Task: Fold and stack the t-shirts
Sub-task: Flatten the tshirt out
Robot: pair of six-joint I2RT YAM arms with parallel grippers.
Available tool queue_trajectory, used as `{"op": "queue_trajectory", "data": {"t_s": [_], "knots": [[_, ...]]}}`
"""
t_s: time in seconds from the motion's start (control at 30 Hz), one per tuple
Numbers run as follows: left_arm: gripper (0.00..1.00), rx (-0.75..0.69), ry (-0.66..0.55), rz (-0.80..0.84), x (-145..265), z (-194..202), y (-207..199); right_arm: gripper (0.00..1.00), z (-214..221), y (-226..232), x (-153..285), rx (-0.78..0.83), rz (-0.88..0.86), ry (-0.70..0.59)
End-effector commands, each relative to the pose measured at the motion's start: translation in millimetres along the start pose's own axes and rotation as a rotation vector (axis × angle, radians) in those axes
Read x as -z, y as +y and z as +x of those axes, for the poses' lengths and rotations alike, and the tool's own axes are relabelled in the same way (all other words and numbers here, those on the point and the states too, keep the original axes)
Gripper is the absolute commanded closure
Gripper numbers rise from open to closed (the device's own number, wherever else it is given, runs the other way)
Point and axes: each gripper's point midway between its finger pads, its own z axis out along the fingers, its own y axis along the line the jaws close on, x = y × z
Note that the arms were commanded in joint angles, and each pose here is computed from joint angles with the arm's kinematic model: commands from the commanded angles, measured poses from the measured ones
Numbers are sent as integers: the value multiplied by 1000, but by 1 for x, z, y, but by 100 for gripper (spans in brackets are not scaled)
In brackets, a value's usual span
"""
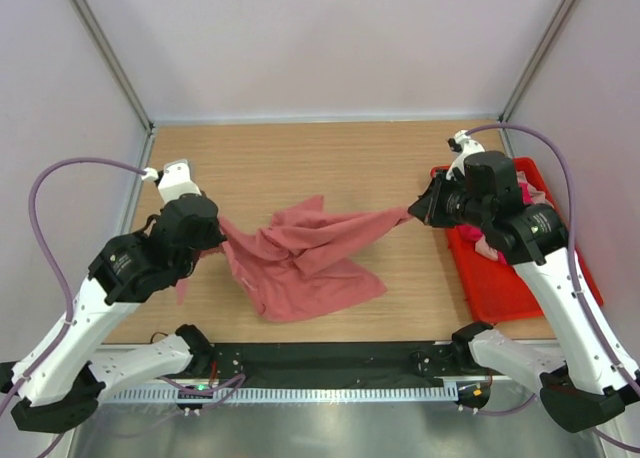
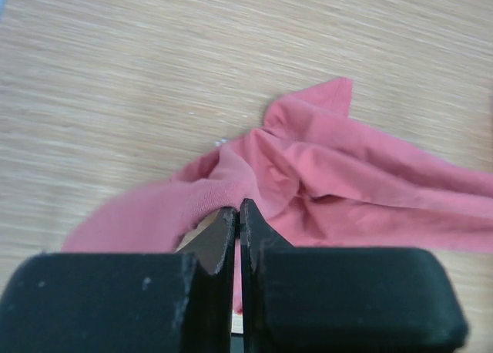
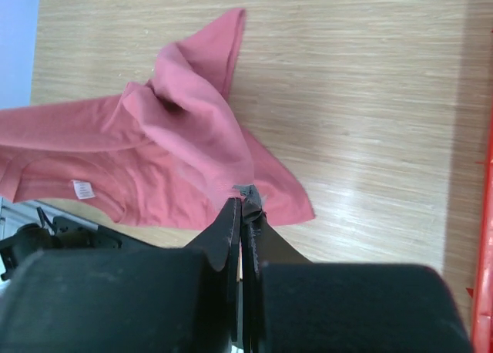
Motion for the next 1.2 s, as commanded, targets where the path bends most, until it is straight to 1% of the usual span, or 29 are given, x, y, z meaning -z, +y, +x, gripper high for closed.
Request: {"op": "queue_trajectory", "data": {"t_s": [0.0, 0.13, 0.17, 0.2, 0.27, 0.3, 0.33, 0.4, 0.43, 0.47, 0.5, 0.53, 0.57, 0.6, 0.63, 0.67, 0.7, 0.73, 0.77, 0.8, 0.83, 0.9, 0.93, 0.97, 1.0, 1.03, 1.07, 1.13, 1.17], "knots": [[100, 20, -76, -150, -2, -12, 26, 99, -27, 0, 16, -1, 33, -124], [100, -28, -102, -194, -15, -14, 29, 99, -53, -33, 14, 7, 248, -205], [100, -45, -101, -220, -19, -15, 34, 99, -62, -51, 18, 7, 356, -247], [100, -50, -96, -234, -23, -15, 36, 99, -70, -60, 22, 13, 422, -278], [100, -51, -79, -291, -38, -14, 44, 99, -82, -81, 27, 28, 567, -302], [100, -59, -66, -312, -45, -12, 48, 99, -91, -98, 39, 32, 697, -350], [100, -62, -57, -319, -59, -9, 47, 99, -96, -104, 42, 44, 754, -347], [100, -53, -3, -335, -80, -4, 56, 99, -107, -116, 58, 69, 869, -389], [100, -61, 43, -361, -98, 4, 58, 99, -110, -120, 63, 76, 900, -398], [100, -30, 49, -386, -110, -1, 66, 99, -111, -123, 62, 91, 929, -389], [100, -29, 94, -364, -121, 4, 62, 99, -114, -126, 68, 109, 970, -392], [100, -27, 108, -366, -131, -2, 58, 99, -113, -129, 68, 124, 987, -373], [100, -66, 171, -384, -153, 8, 55, 99, -112, -130, 67, 143, 999, -358], [100, -94, 228, -385, -163, 16, 51, 99, -108, -133, 63, 161, 1012, -334], [100, -112, 262, -386, -170, 16, 46, 99, -106, -135, 61, 170, 1020, -317], [99, -108, 261, -368, -176, 4, 36, 99, -101, -137, 59, 179, 1030, -294], [92, -144, 348, -405, -188, 20, 38, 99, -96, -140, 54, 187, 1035, -267], [75, -134, 359, -410, -190, 18, 34, 99, -90, -141, 50, 184, 1022, -237], [67, -140, 370, -407, -192, 18, 29, 99, -86, -143, 47, 181, 1018, -217], [59, -141, 354, -394, -186, 11, 23, 99, -82, -144, 44, 179, 1010, -200], [47, -156, 337, -360, -180, 12, 9, 99, -78, -143, 39, 175, 981, -180], [39, -172, 310, -291, -159, 15, -8, 99, -69, -143, 32, 175, 956, -147], [37, -210, 316, -194, -148, 30, -38, 99, -66, -142, 30, 177, 943, -134], [37, -236, 330, -121, -138, 43, -57, 99, -62, -141, 27, 178, 923, -117], [39, -274, 371, -67, -130, 67, -66, 99, -55, -145, 24, 181, 927, -97], [49, -262, 399, 61, -117, 80, -92, 99, -52, -144, 23, 183, 918, -91], [56, -300, 440, 167, -99, 104, -118, 99, -48, -144, 20, 179, 903, -80], [68, -325, 522, 284, -84, 143, -143, 99, -41, -145, 17, 178, 890, -59], [71, -350, 586, 376, -66, 164, -163, 99, -36, -145, 14, 172, 881, -42]]}}
